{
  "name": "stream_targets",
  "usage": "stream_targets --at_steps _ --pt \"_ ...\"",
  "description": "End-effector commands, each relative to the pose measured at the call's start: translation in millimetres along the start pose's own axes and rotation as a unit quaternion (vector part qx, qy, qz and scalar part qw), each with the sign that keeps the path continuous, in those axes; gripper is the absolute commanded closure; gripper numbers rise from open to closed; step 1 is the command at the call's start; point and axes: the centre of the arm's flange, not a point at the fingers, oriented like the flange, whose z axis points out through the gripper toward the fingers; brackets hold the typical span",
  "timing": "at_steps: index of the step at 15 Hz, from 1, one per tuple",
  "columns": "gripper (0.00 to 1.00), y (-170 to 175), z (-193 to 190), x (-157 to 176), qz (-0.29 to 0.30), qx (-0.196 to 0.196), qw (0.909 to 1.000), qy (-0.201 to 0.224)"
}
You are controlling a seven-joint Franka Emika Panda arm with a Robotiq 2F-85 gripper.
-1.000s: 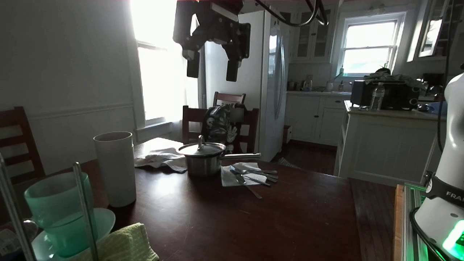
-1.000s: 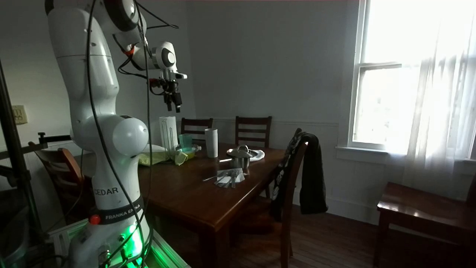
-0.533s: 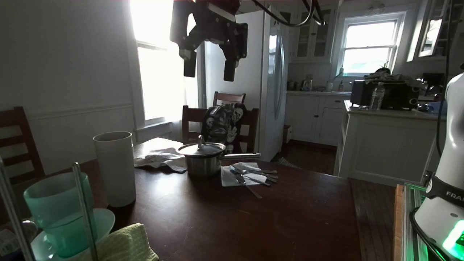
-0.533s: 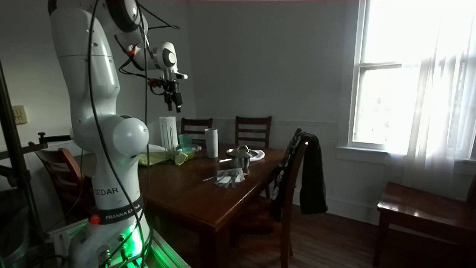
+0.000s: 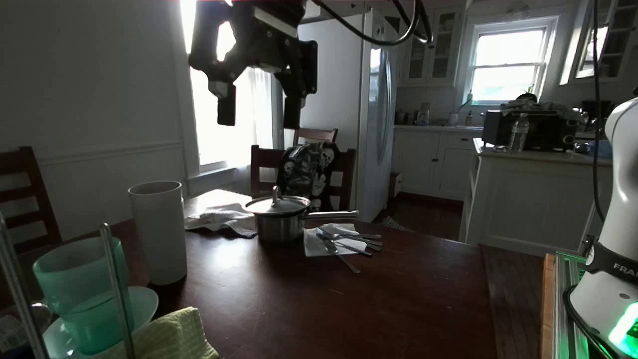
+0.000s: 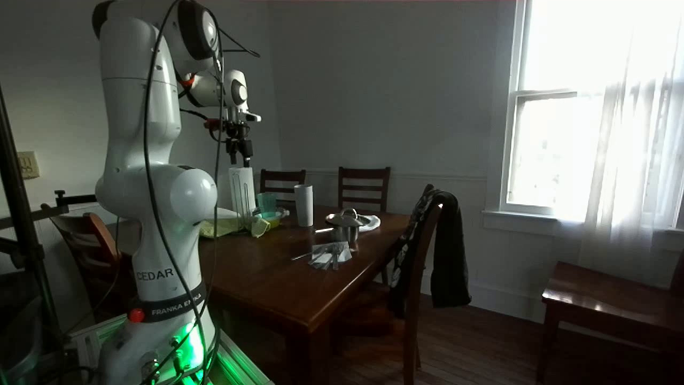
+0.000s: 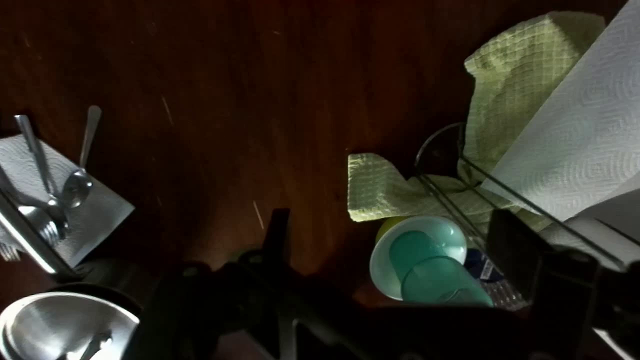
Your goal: Move the silver object to the right
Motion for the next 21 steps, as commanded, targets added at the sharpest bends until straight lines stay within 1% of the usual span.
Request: stream_targets --at_steps 1,4,9,13,17,18,20,21 --pt "0.0 -47.8 17.1 26.1 -0.002 -0.008 0.9999 -0.006" --pt "0.0 -69.5 34.1 40.2 -0.008 -0.01 0.9999 -0.007" --pt "0.0 -102.6 60.8 59.5 -0.014 -0.001 0.9998 -0.012" --pt "0.0 -114.3 75.1 75.5 -0.014 -0.014 0.9998 -0.001" --pt "0.0 -119.7 84.3 90.9 -0.014 -0.019 0.9997 -0.002" --pt "0.03 -120.8 87.1 93.3 -0.013 -0.021 0.9997 -0.002" --pt "0.11 -125.0 91.0 98.0 -0.012 -0.023 0.9996 -0.002" --pt "0.18 -126.8 93.7 100.0 -0.013 -0.025 0.9996 -0.001"
